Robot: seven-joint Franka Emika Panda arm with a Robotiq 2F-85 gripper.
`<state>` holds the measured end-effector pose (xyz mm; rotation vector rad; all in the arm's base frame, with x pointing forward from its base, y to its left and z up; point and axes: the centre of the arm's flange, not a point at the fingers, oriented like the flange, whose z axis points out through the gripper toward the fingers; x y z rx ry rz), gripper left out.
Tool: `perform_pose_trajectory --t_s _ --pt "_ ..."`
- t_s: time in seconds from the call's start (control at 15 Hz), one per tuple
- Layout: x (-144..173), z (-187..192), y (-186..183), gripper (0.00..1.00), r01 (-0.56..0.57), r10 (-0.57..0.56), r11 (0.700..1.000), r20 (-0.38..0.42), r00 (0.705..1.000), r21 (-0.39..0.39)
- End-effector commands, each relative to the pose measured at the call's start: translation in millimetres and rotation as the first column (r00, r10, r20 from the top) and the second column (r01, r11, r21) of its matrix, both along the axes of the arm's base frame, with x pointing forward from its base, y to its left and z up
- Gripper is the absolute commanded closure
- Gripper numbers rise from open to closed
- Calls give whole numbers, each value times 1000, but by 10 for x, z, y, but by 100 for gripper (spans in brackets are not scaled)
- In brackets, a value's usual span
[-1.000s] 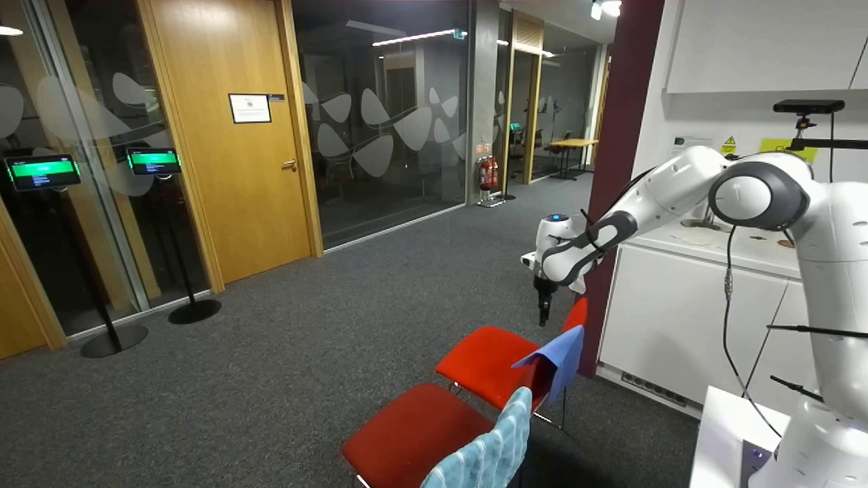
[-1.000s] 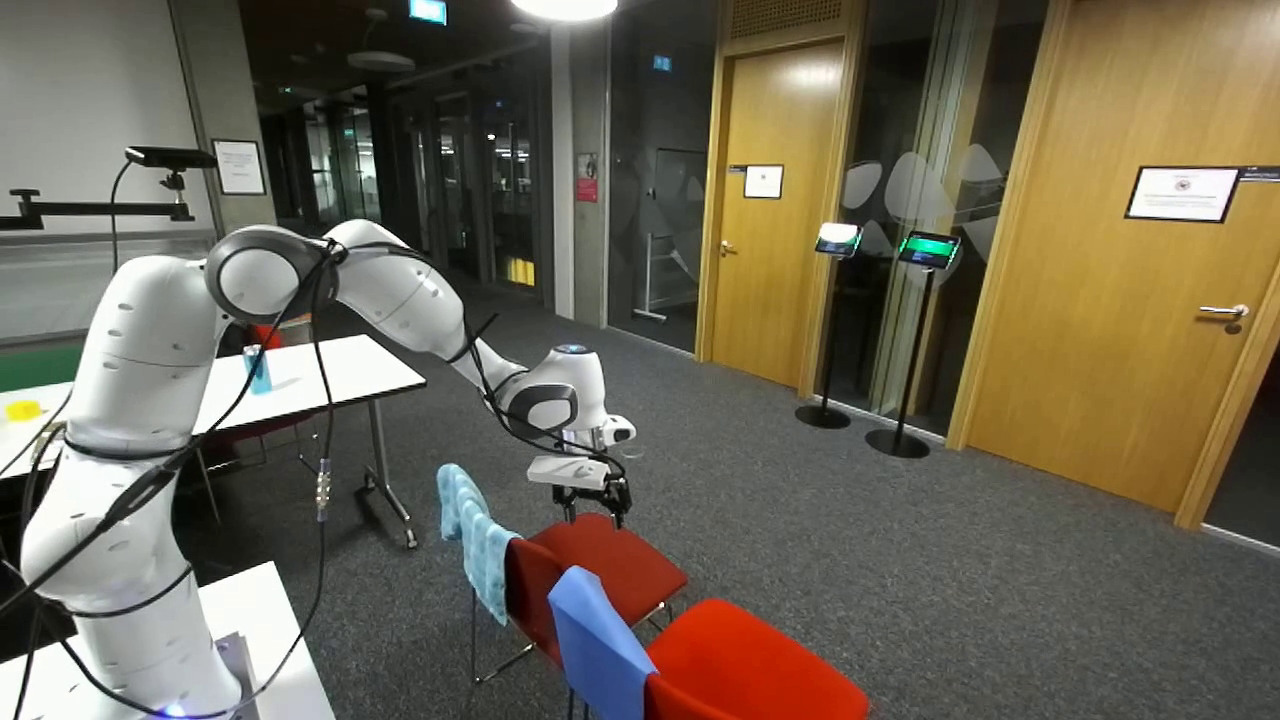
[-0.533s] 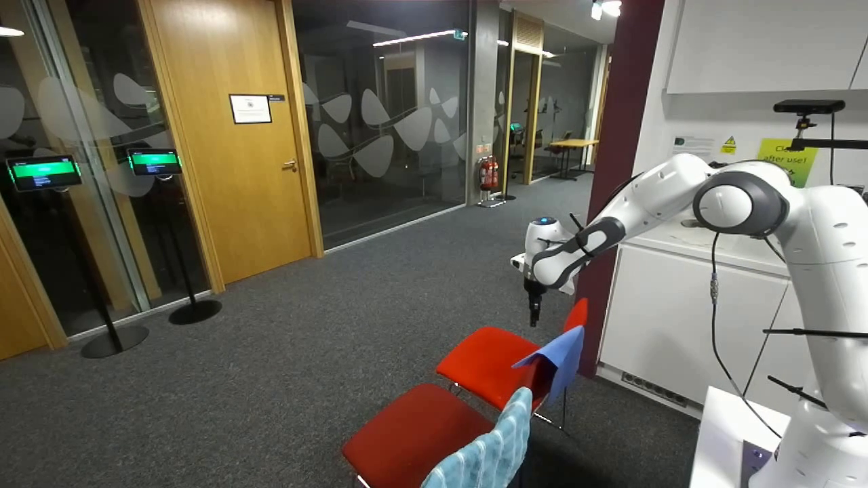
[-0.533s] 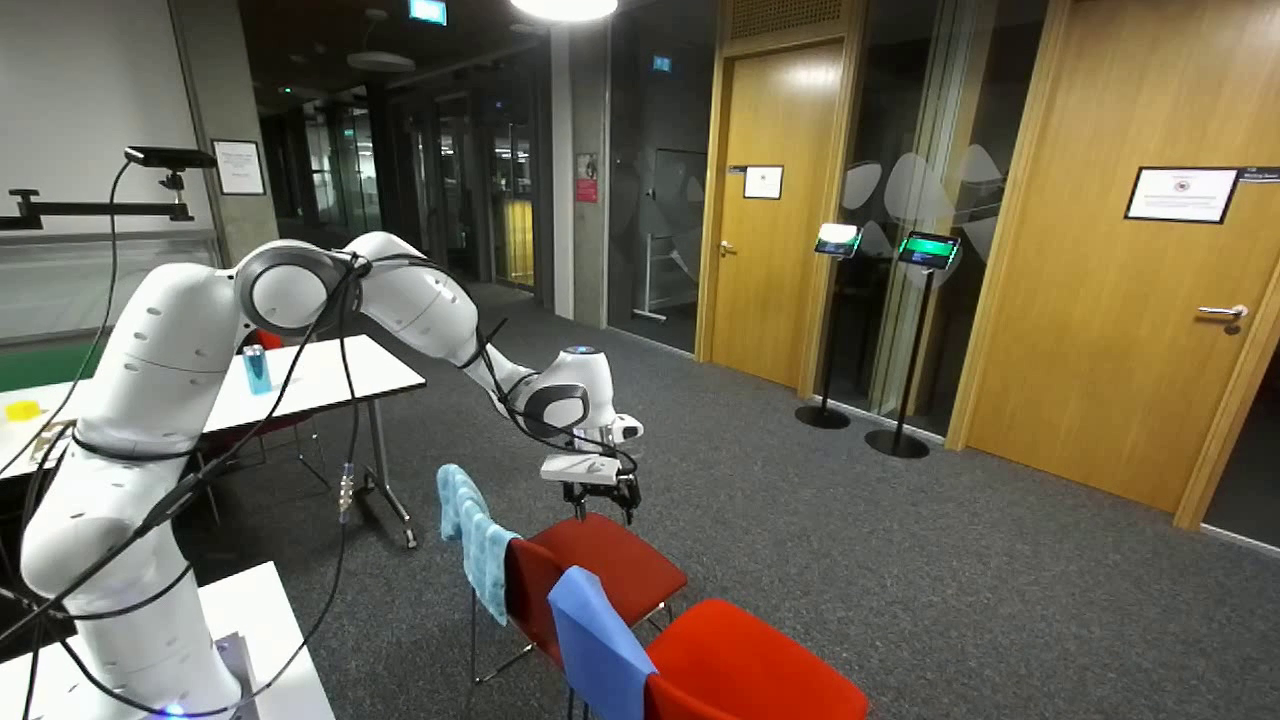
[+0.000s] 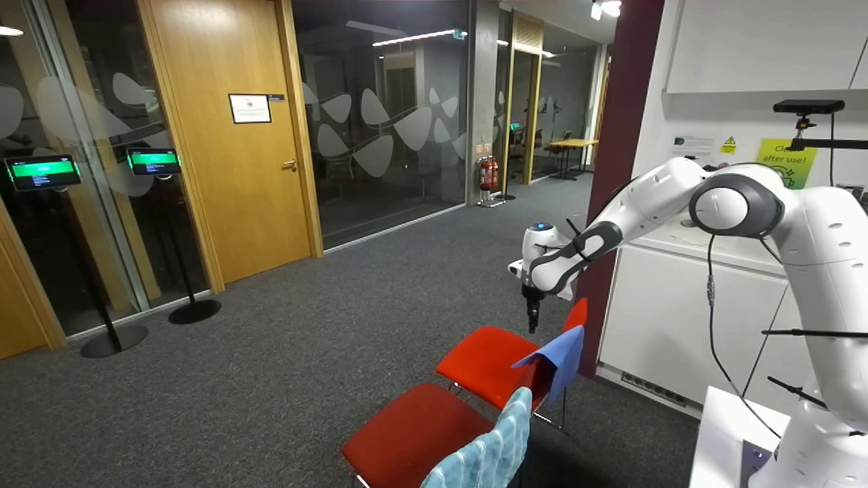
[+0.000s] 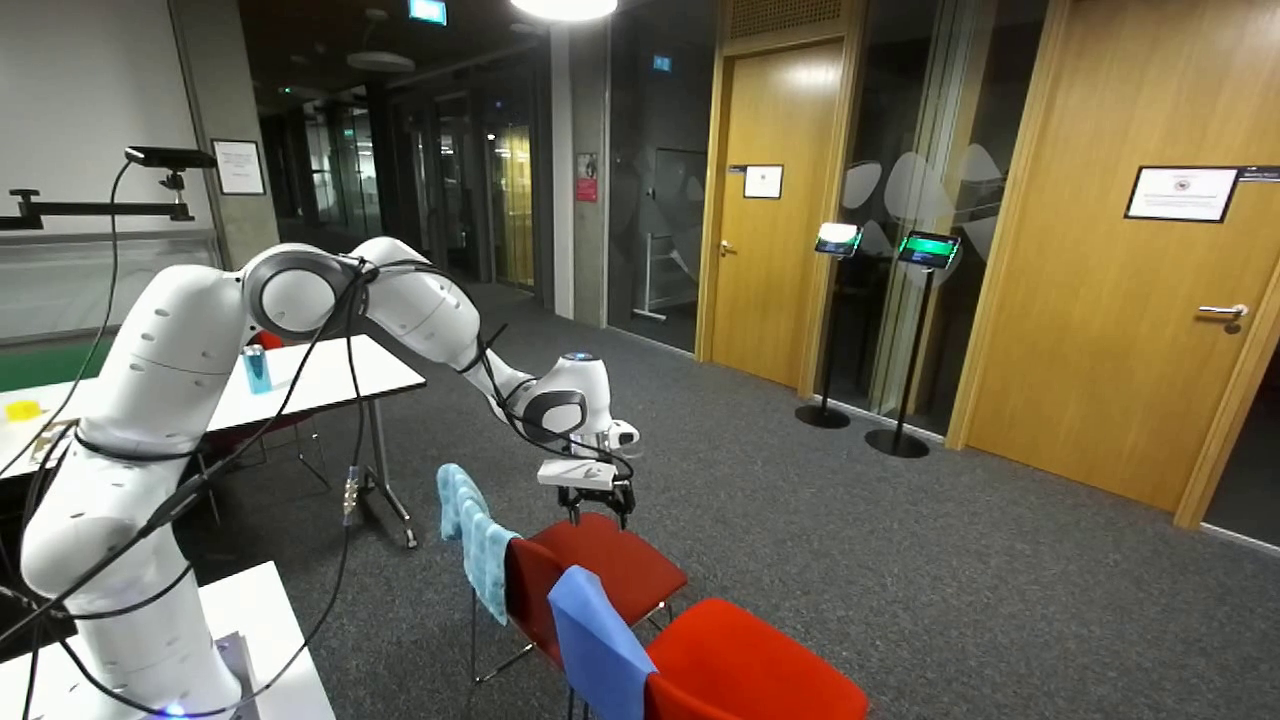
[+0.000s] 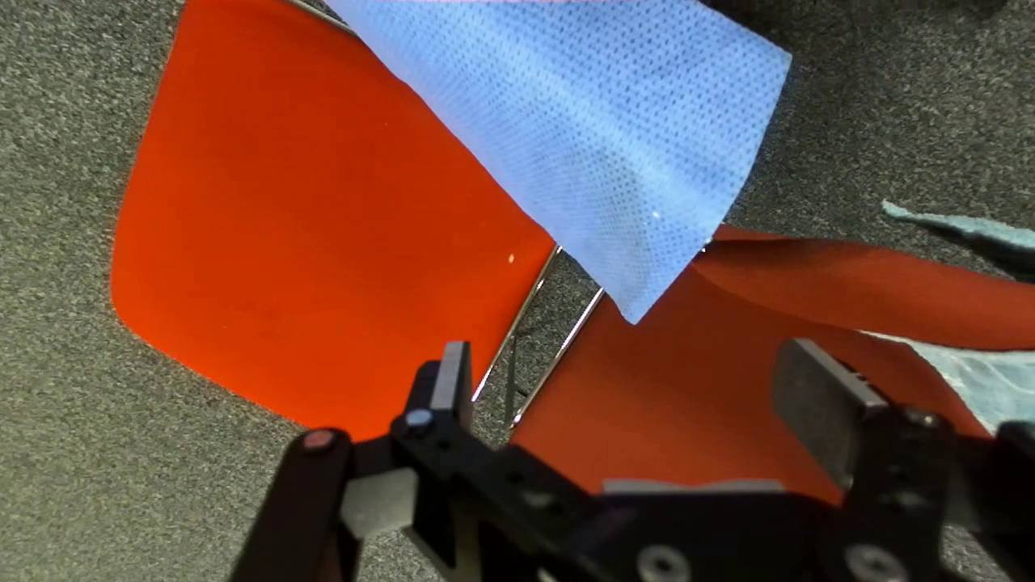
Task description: Fix the blue cloth on the back of the chair
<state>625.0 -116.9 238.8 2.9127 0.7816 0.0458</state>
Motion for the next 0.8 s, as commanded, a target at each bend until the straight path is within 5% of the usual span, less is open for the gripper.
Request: perform_pose_trajectory --t_s 0.0,0.73 --pt "39 -160 62 0 -26 26 1000 -28 999 6" --pt "-31 -556 189 0 -65 61 998 -172 983 -17"
